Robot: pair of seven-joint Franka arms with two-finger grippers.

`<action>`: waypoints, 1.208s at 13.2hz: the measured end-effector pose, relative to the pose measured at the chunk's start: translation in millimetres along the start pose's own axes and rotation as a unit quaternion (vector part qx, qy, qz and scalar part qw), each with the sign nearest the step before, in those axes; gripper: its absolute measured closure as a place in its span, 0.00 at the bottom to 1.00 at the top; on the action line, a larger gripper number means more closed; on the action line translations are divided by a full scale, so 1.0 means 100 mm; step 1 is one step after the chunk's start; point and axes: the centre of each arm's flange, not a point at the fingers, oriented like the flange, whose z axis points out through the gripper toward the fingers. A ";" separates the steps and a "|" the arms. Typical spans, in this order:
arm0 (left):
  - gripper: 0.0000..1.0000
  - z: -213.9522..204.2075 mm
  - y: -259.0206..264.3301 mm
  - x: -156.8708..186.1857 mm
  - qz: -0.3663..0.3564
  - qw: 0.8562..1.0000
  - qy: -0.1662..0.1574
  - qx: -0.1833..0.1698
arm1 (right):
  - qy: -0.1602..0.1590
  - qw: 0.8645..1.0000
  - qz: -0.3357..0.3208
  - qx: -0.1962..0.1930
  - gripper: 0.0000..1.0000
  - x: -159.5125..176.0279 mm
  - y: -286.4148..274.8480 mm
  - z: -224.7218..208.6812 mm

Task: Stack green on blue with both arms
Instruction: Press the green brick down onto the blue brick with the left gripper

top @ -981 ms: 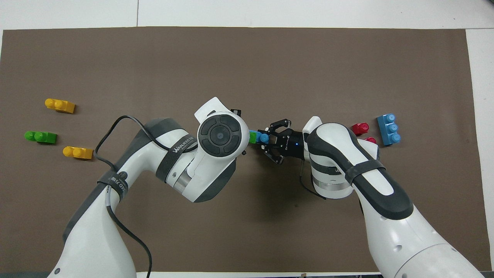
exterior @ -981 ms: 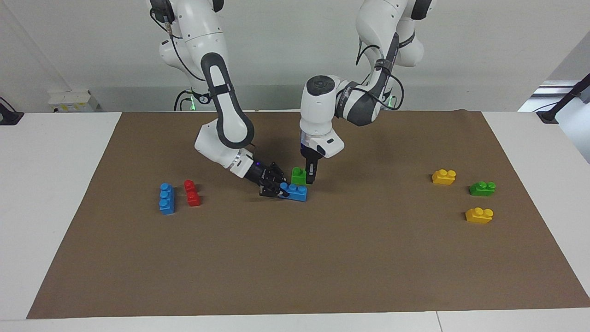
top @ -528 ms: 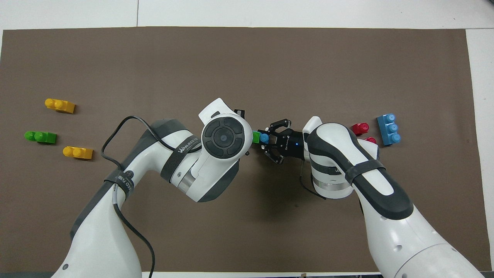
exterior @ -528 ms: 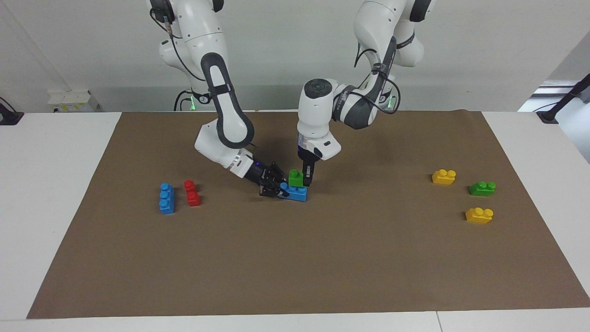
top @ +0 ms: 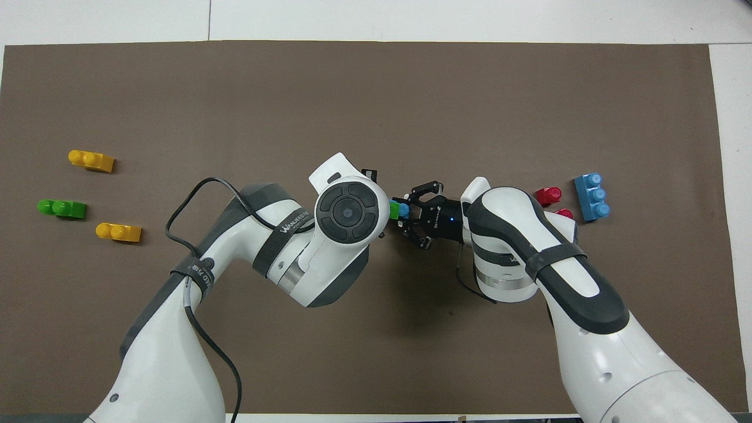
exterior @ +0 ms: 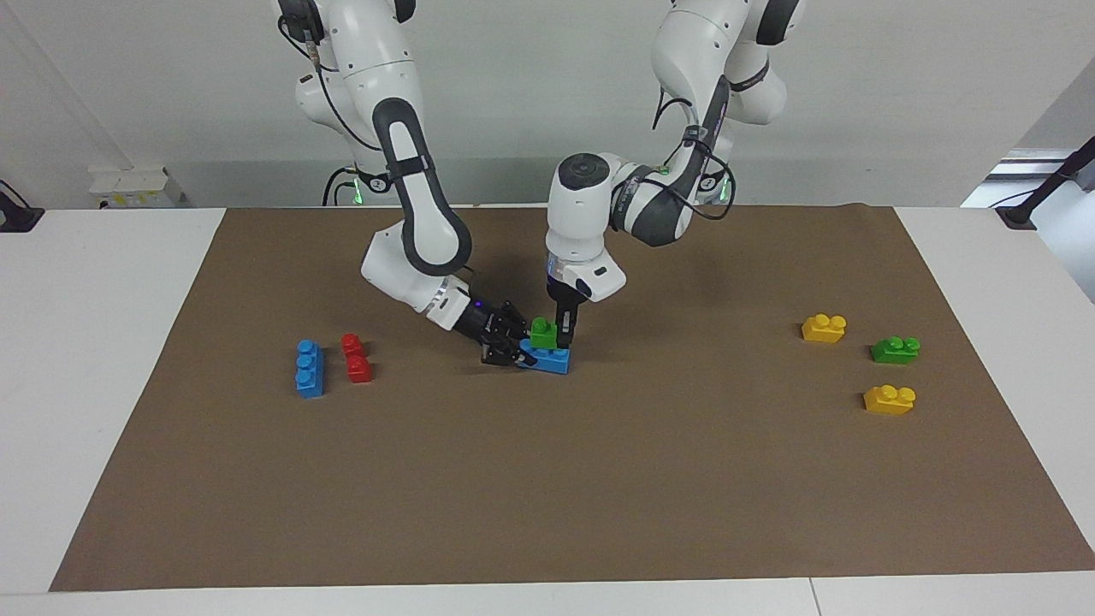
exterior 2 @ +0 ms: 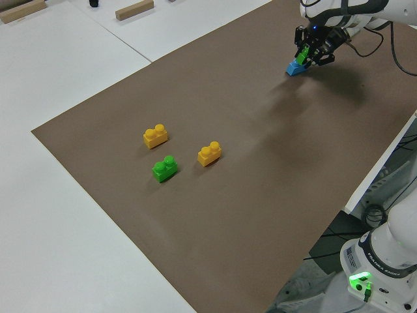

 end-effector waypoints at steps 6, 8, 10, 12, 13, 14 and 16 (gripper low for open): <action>0.66 0.06 0.04 0.08 0.000 1.000 0.005 -0.010 | 0.000 1.000 0.000 0.000 0.65 0.00 0.00 0.00; 0.66 0.14 0.03 0.08 0.002 1.000 0.005 -0.011 | 0.001 1.000 -0.001 0.001 0.65 0.00 0.00 0.01; 0.66 0.18 0.03 0.08 0.003 1.000 0.005 -0.012 | 0.001 1.000 -0.004 0.001 0.65 0.00 0.00 0.01; 0.65 0.19 0.03 0.08 0.006 1.000 0.006 -0.013 | 0.001 1.000 -0.004 0.001 0.65 0.00 0.00 0.01; 0.59 0.21 0.02 0.09 0.006 1.000 0.007 -0.011 | 0.002 1.000 -0.002 0.000 0.65 0.00 -0.01 0.01; 0.49 0.26 0.01 0.10 0.010 1.000 0.010 -0.008 | 0.004 1.000 0.002 -0.002 0.65 0.00 -0.01 0.01; 0.23 0.28 0.02 0.14 0.021 1.000 0.012 -0.006 | 0.005 1.000 0.005 -0.004 0.65 -0.01 -0.01 0.01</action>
